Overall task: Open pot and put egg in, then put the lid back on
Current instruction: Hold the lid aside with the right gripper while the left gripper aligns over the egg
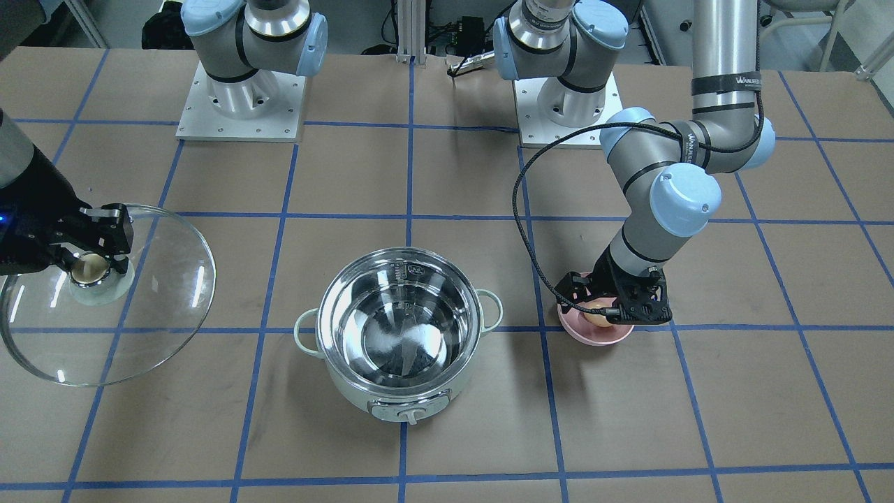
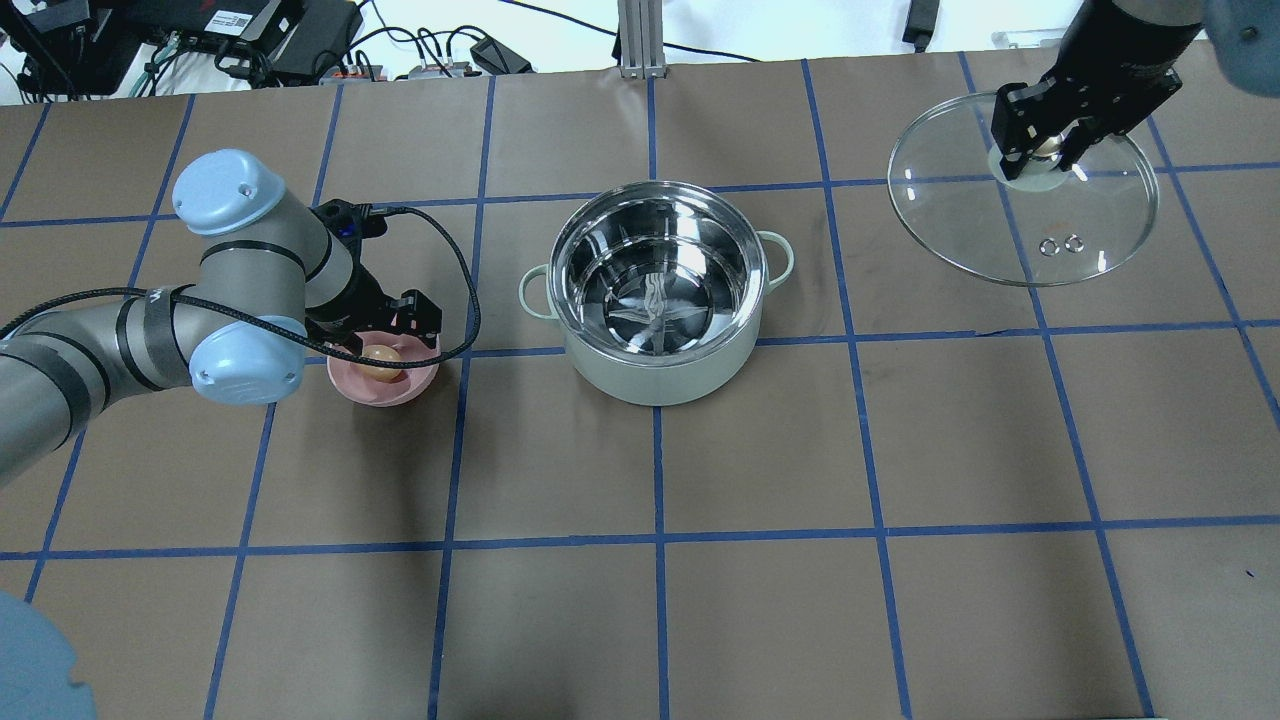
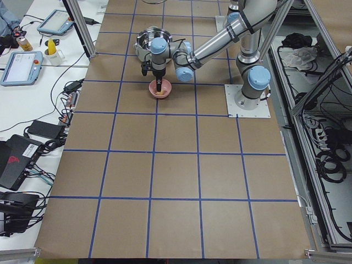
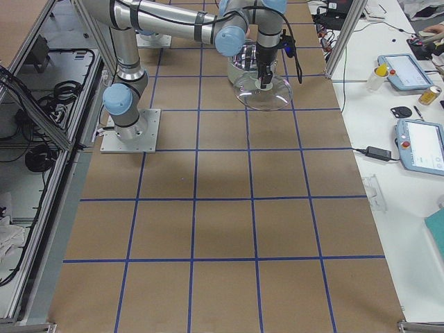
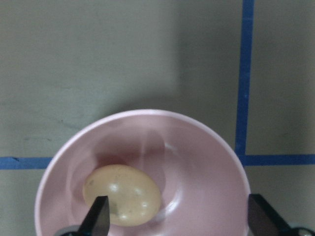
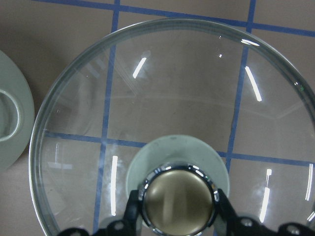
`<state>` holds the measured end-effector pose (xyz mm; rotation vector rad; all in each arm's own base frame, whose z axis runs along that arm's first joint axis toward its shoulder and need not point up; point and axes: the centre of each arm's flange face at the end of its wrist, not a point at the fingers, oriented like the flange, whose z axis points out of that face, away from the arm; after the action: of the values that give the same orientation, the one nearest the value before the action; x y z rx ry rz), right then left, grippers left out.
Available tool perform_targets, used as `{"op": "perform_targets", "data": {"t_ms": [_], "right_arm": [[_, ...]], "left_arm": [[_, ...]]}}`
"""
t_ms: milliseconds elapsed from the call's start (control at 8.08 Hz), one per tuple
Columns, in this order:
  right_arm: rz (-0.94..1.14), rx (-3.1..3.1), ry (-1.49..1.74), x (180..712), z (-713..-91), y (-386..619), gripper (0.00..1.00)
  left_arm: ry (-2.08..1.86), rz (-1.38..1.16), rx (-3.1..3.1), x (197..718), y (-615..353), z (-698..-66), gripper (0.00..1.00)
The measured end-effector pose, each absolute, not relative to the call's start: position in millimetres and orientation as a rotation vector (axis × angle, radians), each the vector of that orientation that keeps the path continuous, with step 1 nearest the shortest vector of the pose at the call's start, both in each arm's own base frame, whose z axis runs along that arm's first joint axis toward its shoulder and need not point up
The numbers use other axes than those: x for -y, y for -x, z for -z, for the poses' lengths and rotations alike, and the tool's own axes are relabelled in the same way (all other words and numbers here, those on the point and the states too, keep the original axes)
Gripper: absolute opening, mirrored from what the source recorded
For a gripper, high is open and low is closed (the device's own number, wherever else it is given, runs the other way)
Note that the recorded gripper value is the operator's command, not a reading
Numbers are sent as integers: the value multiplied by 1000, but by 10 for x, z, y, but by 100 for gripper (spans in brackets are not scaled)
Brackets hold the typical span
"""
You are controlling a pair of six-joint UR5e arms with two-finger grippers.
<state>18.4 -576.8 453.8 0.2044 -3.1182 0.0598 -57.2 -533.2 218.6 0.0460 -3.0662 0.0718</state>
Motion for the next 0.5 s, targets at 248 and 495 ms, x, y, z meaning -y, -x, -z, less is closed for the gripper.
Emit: {"op": "perform_targets", "data": {"t_ms": [248,495], "right_arm": [[-52,3120,-206,5759,-4511,-186,0],[-48,3121,-205,5752,-4501,-188,0]], "left_arm": [[-49,-59,3018,5326,610,-2177,100],[-51,-56,3008,5325,612,-2176,100]]}}
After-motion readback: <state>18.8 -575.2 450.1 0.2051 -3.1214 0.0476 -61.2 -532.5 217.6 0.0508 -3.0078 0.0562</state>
